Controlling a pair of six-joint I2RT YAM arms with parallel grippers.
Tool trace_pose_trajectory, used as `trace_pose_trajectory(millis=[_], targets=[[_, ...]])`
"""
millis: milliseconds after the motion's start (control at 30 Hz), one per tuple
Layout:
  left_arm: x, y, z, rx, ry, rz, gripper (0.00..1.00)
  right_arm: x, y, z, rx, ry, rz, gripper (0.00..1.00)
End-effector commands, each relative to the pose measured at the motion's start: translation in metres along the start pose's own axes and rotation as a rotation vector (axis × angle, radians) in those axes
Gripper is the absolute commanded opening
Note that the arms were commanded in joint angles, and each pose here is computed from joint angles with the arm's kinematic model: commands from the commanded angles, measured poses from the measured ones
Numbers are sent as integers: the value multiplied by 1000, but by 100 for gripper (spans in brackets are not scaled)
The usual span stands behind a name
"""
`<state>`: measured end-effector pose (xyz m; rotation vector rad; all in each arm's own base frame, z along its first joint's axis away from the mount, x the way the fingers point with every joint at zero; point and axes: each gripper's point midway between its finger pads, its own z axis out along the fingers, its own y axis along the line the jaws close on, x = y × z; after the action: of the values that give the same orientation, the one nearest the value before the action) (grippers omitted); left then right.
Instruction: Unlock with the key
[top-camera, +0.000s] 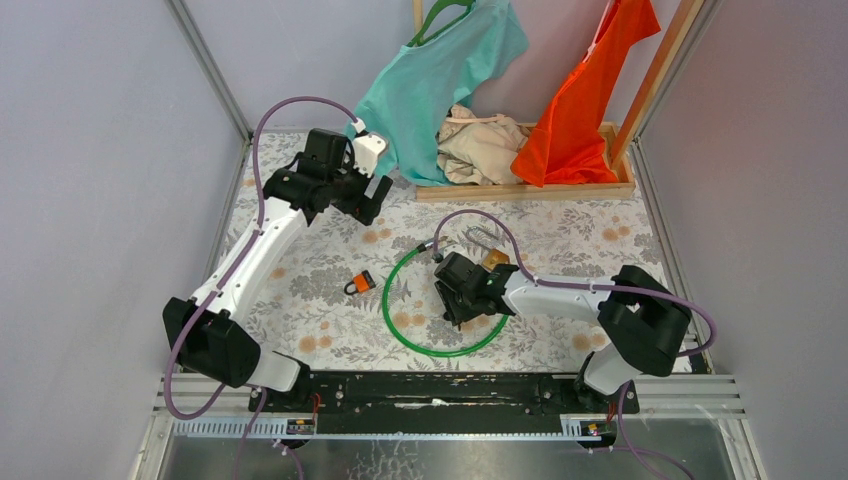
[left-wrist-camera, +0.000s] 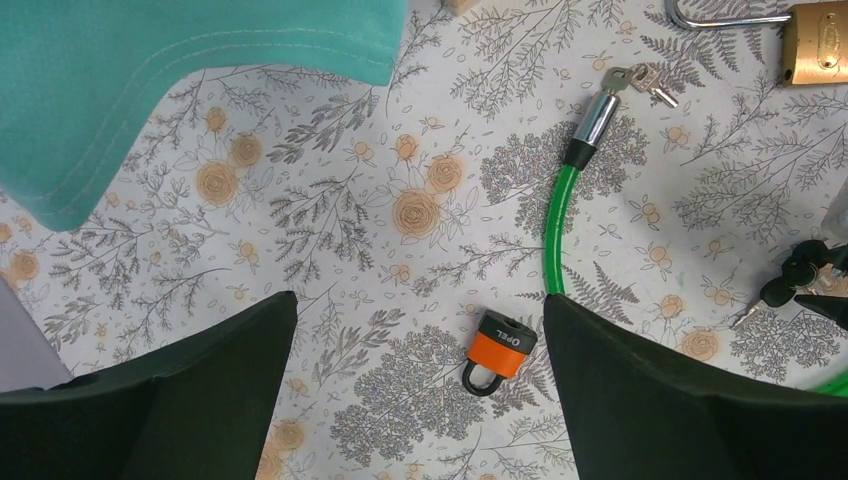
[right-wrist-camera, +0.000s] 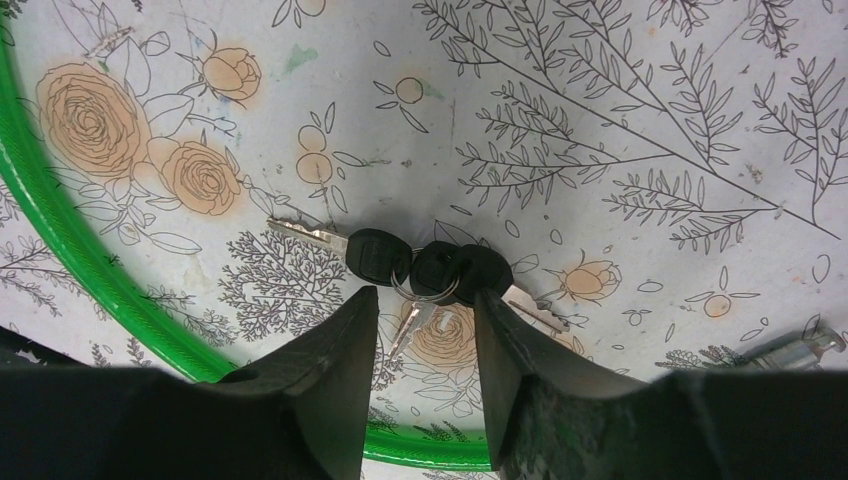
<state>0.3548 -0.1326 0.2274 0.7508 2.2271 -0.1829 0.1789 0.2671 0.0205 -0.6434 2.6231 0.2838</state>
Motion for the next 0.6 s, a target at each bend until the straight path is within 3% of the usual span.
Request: trace_pose_trajectory(millis=[0, 167, 333, 500, 567], targets=[[-17, 9, -15, -33, -52, 21, 100, 8, -3, 0, 35, 29, -6, 45], [-19, 7, -16, -22, -58, 17, 100, -20, 3, -27, 12, -42, -34, 49], [-17, 0, -17, 25, -45, 27, 100, -38, 6, -42, -22, -105, -154, 73], [-16, -4, -19, 57, -41, 43, 100, -23, 9, -28, -80, -66, -285, 98], [-16, -5, -20, 67, -43, 47, 100, -17, 12, -20, -106, -48, -311, 99]])
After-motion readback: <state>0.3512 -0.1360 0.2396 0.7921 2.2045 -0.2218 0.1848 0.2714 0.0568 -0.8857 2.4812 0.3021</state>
